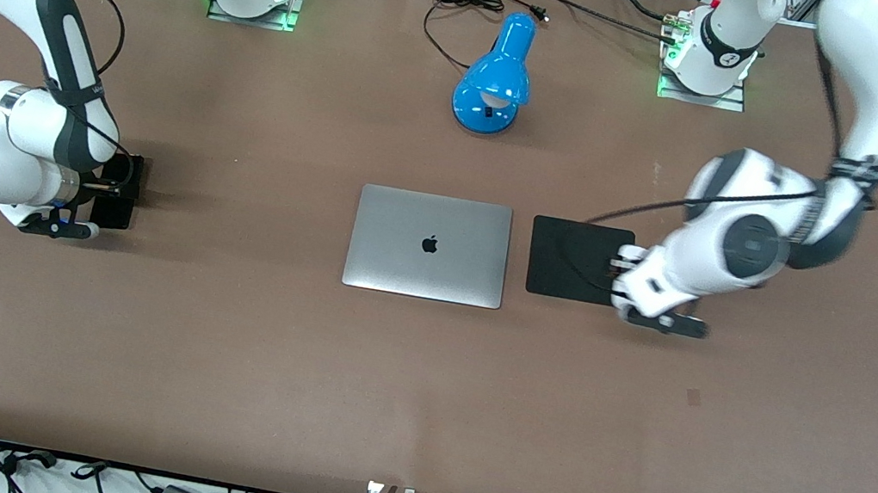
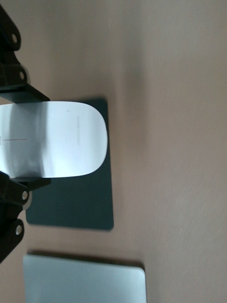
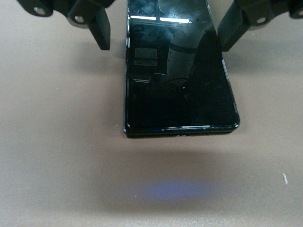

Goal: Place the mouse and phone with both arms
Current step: 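Carry the white mouse with the left gripper onto the black mouse pad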

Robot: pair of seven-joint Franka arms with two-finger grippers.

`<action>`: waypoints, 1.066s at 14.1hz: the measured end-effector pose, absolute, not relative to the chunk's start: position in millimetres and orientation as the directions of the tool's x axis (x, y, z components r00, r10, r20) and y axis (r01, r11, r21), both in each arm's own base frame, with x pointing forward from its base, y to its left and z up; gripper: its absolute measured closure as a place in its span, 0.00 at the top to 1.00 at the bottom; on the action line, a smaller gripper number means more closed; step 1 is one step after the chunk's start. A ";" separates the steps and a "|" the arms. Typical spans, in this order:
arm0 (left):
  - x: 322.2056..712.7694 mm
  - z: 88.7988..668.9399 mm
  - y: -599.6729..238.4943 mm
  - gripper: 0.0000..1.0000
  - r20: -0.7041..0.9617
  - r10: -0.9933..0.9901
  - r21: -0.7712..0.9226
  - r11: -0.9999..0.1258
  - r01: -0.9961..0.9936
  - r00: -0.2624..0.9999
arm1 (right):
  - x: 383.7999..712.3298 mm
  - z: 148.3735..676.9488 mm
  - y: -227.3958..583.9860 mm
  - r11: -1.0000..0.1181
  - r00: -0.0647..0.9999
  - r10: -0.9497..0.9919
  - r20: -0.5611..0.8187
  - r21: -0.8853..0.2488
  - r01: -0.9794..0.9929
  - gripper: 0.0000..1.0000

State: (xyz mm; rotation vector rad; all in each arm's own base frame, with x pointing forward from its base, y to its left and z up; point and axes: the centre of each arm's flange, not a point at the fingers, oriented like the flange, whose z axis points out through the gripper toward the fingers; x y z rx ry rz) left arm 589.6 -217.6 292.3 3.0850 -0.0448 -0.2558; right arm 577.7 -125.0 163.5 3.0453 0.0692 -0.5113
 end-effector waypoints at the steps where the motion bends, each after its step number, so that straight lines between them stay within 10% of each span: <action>1: 582.1 277.3 -232.6 0.62 -0.155 -0.027 0.038 -0.999 -0.021 0.987 | 577.3 161.8 -124.8 -0.998 0.943 0.036 -0.330 0.044 0.053 1.00; 7: 548.8 201.6 -245.7 0.62 -0.062 0.038 -0.081 -0.996 0.033 0.997 | 576.4 158.3 -122.6 -0.998 0.941 0.039 -0.336 0.041 0.056 1.00; 13: 534.3 178.2 -246.8 0.62 -0.064 0.029 -0.063 -0.998 0.025 0.998 | 577.5 162.8 -120.7 -0.998 0.941 0.042 -0.336 0.039 0.058 0.79; 15: 534.1 177.4 -246.8 0.76 -0.066 0.029 -0.063 -0.998 0.025 0.997 | 577.5 162.9 -120.6 -0.998 0.941 0.042 -0.337 0.039 0.058 0.79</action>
